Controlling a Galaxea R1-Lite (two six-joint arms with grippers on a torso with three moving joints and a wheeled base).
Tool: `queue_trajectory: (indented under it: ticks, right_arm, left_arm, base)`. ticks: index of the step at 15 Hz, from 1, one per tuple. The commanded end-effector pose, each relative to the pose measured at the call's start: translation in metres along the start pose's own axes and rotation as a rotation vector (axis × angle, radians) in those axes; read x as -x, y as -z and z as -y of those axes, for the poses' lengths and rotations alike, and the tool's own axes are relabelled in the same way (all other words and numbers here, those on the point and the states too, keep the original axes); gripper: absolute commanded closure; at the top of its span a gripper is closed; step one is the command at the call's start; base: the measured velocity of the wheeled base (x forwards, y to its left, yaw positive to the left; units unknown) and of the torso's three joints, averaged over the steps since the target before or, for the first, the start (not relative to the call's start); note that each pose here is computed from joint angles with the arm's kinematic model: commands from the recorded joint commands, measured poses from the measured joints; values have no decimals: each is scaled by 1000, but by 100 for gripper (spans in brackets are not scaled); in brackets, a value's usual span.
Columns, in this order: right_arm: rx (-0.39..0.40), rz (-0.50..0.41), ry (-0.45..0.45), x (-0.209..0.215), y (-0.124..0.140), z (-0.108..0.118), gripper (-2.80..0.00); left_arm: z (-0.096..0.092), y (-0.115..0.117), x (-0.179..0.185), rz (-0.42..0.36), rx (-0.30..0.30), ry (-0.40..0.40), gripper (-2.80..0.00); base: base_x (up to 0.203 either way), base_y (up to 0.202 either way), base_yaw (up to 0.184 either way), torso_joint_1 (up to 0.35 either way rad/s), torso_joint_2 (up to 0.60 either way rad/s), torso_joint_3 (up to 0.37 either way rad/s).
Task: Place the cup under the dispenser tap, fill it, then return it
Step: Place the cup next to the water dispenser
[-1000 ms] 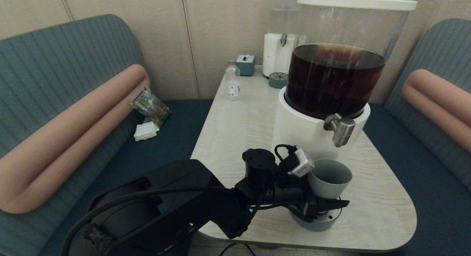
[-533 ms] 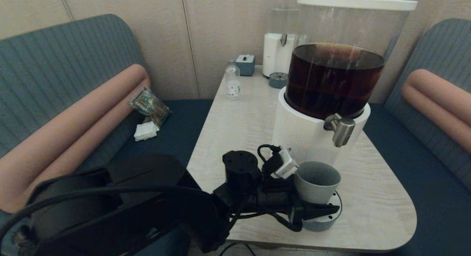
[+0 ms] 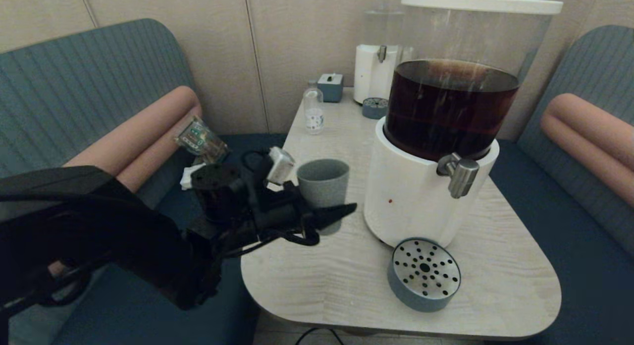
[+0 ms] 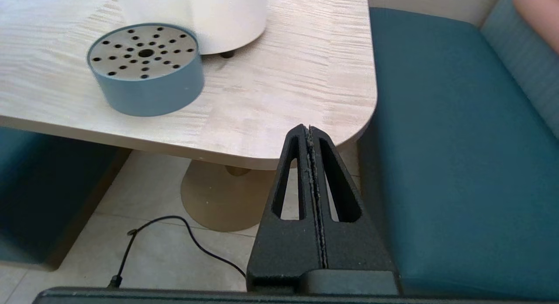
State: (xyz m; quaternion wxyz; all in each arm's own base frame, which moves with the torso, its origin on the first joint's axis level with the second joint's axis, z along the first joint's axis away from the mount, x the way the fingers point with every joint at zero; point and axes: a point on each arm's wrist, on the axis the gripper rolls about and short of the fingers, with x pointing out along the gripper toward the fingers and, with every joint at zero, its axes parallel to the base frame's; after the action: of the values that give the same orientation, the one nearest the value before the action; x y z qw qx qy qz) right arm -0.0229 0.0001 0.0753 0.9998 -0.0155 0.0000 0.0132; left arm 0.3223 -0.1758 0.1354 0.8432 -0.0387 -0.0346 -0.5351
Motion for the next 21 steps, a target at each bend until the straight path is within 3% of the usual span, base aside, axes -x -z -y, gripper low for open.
queue_trajectory:
  ticks: [1,5,8,11,16,21]
  right_arm:
    - [1,-1,-1,0,0,0,0]
    - [1,1,-1,0,0,0,0]
    - [0,0,-1,0,0,0,0]
    - [0,-1,-1,0,0,0,0]
    - [0,0,-1,0,0,0,0]
    - [0,0,-1,0,0,0,0]
  left_arm:
    - [-20,-19,22,50,-36,-75,0]
    - [-68,-9,21,88,-53,-155,0]
    - [-102,19,6,94,-58,-183,0]
    - [-123,45,-4,91,-53,-207,0]
    - [-140,71,-8,82,-47,-223,0]
    - [-143,84,-8,67,-33,-227,0]
  base:
    - [0,0,0,0,0,0]
    - [0,0,0,0,0,0]
    - [0,0,0,0,0,0]
    - [0,0,0,0,0,0]
    - [0,0,0,0,0,0]
    - [0,0,0,0,0,0]
